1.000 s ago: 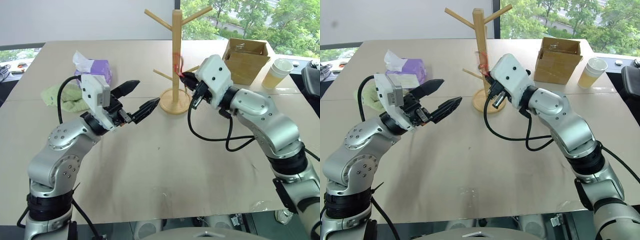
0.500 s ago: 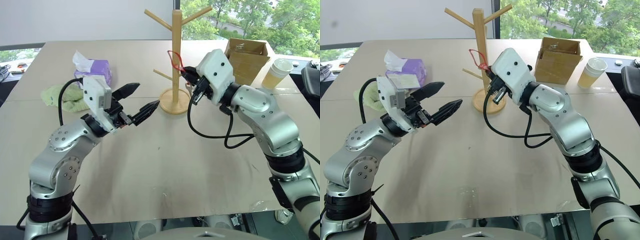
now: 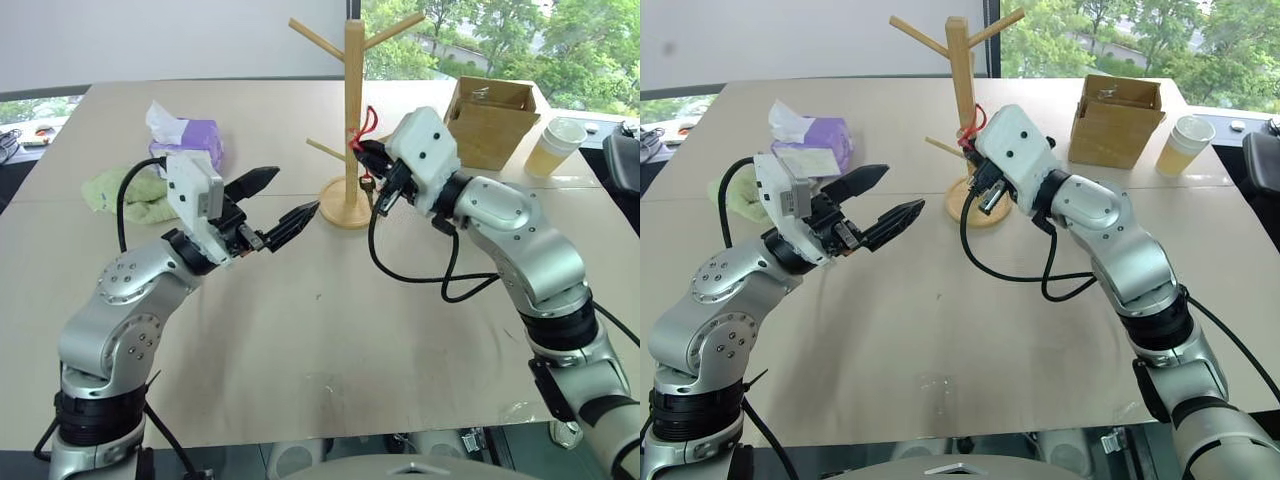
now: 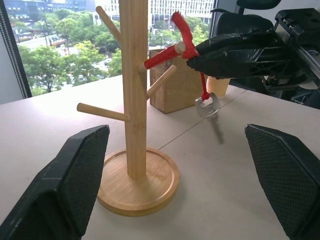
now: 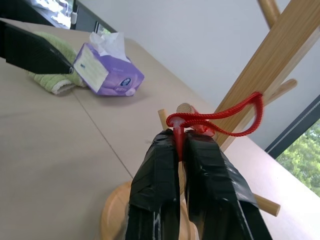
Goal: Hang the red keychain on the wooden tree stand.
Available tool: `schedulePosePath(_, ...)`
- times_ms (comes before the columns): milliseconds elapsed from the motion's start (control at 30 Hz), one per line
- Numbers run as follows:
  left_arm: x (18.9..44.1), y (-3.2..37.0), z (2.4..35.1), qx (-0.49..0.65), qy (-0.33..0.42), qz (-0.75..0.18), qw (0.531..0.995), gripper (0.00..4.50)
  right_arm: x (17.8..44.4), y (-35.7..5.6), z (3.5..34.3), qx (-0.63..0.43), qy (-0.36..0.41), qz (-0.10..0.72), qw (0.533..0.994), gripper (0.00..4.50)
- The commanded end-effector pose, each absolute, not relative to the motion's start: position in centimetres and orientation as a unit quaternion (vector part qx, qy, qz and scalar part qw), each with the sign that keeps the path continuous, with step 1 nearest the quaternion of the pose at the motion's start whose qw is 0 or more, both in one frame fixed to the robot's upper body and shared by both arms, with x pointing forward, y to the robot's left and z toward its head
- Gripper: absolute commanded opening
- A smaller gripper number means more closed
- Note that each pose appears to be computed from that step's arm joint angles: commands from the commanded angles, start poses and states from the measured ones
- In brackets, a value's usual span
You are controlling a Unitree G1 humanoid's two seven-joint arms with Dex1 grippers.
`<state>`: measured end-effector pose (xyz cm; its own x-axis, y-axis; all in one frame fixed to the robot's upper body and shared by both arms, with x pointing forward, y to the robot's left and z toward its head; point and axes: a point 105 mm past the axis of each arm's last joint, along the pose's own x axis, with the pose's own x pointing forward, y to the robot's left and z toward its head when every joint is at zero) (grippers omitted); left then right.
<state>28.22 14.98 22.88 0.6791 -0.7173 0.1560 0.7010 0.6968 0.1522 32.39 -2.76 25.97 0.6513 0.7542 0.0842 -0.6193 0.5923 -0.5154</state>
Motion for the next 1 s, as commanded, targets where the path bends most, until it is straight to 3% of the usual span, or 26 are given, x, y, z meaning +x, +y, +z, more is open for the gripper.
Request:
schedulePosePath(33,27.7,14.8,23.8,0.052,-0.126,-0.391,0.91,4.5,31.5,-3.4,27.9,-0.226,-0.193,0.381,0.876,0.04)
schedulePosePath(1000,27.7,14.7,23.6,0.051,-0.127,-0.391,0.91,4.5,32.1,-3.0,25.1,-0.252,-0.136,0.392,0.874,0.04)
